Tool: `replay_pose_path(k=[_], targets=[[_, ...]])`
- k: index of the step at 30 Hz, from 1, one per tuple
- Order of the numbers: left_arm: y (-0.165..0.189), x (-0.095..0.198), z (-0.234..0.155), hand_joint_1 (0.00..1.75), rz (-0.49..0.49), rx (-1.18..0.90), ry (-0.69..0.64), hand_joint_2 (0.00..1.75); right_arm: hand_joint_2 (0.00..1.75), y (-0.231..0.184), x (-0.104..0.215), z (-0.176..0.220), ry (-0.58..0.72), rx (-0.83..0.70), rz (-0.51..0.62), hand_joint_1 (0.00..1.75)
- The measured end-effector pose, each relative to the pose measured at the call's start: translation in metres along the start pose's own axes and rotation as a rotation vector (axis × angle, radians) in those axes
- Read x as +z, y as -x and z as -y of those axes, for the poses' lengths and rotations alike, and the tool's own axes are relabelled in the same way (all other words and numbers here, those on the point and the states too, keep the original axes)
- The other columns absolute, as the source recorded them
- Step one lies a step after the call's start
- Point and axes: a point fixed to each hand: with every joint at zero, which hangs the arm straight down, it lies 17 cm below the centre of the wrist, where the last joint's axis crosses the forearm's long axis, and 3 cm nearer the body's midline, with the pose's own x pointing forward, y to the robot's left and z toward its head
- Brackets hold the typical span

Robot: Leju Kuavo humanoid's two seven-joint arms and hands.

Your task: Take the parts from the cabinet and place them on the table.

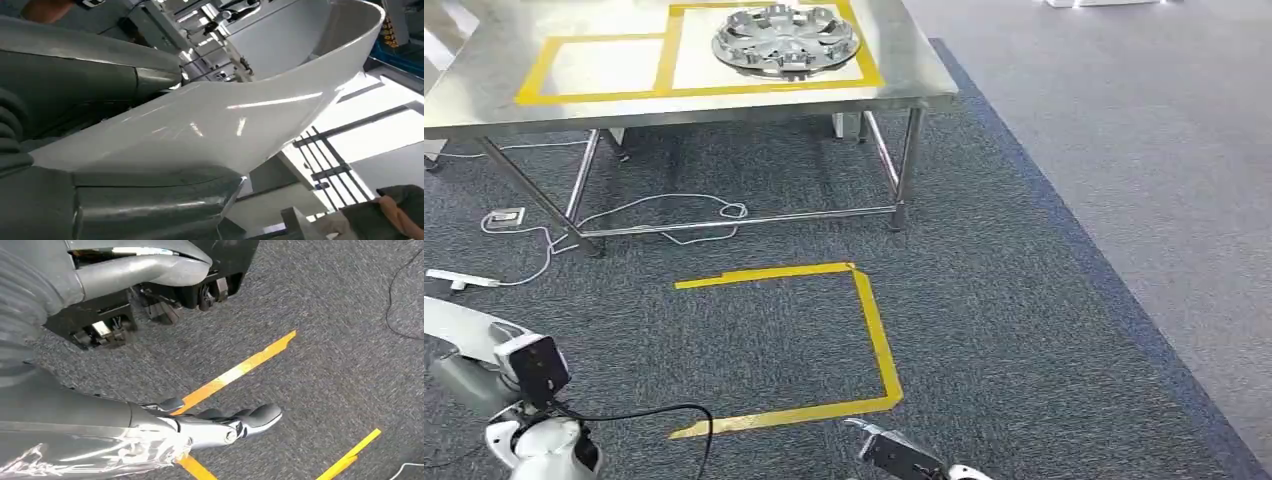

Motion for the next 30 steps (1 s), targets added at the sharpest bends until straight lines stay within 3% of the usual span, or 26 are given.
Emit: replay_pose_path(k=[30], targets=[[-0.0046,-0.0033,-0.0061,1.75,0.013,0.003,-0.015,1.75,1.75,0.0039,0.0022,-0.0021,-0.005,-0.003,-0.013,0.00]])
